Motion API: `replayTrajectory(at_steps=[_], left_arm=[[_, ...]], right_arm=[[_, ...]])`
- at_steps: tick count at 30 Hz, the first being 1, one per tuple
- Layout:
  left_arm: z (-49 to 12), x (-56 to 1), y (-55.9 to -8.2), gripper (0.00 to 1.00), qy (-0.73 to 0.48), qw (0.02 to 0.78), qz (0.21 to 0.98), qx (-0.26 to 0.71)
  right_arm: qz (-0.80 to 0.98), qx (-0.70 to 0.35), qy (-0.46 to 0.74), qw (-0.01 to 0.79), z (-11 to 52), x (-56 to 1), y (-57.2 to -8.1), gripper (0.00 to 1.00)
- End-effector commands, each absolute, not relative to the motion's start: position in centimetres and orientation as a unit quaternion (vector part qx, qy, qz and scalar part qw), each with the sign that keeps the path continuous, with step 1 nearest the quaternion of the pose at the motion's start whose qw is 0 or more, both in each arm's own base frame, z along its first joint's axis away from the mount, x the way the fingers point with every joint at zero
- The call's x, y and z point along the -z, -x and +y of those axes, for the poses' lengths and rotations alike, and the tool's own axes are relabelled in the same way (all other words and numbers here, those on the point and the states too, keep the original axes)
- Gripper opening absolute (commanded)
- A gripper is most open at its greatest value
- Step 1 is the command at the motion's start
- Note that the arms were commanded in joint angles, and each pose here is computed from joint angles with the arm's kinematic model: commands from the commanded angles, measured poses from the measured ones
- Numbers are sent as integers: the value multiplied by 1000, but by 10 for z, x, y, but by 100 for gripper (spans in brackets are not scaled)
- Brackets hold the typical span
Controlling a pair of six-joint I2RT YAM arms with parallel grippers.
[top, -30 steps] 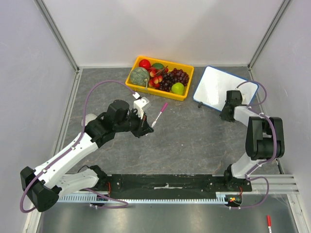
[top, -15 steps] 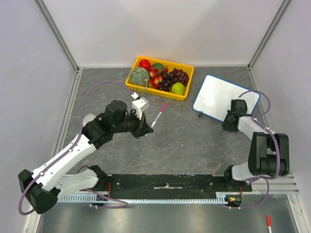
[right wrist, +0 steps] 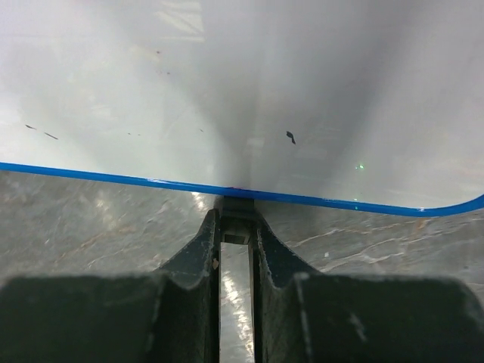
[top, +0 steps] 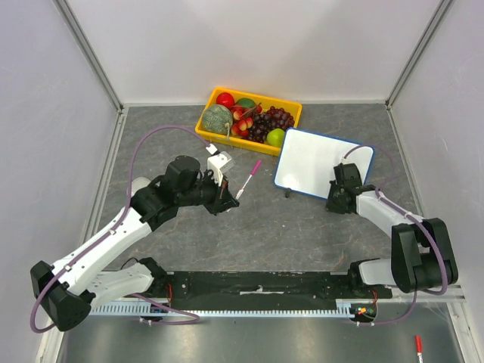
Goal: Write a sentence on the whiteboard
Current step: Move the whiteboard stand to the center of the board.
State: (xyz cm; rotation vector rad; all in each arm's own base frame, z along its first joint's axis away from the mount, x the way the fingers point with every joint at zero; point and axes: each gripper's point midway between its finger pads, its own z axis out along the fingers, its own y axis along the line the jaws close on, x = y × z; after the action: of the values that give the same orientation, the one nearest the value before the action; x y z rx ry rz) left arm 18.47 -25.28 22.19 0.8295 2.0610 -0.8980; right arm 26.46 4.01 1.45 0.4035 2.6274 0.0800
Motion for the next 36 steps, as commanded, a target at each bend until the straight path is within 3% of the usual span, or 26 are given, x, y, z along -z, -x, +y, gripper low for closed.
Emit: replayTrajectory(at_steps=[1, 21, 36], left_arm=[[-259, -246, -193, 2, -319, 395, 782, 361], [-261, -245, -197, 2, -308, 391, 788, 361], [-257, -242, -193, 2, -305, 389, 793, 357]], right_arm=[[971, -66, -131, 188, 69, -3, -231, 0], [977, -114, -1, 180, 211, -3, -184, 0], [977, -131, 39, 164, 267, 11, -132, 1]])
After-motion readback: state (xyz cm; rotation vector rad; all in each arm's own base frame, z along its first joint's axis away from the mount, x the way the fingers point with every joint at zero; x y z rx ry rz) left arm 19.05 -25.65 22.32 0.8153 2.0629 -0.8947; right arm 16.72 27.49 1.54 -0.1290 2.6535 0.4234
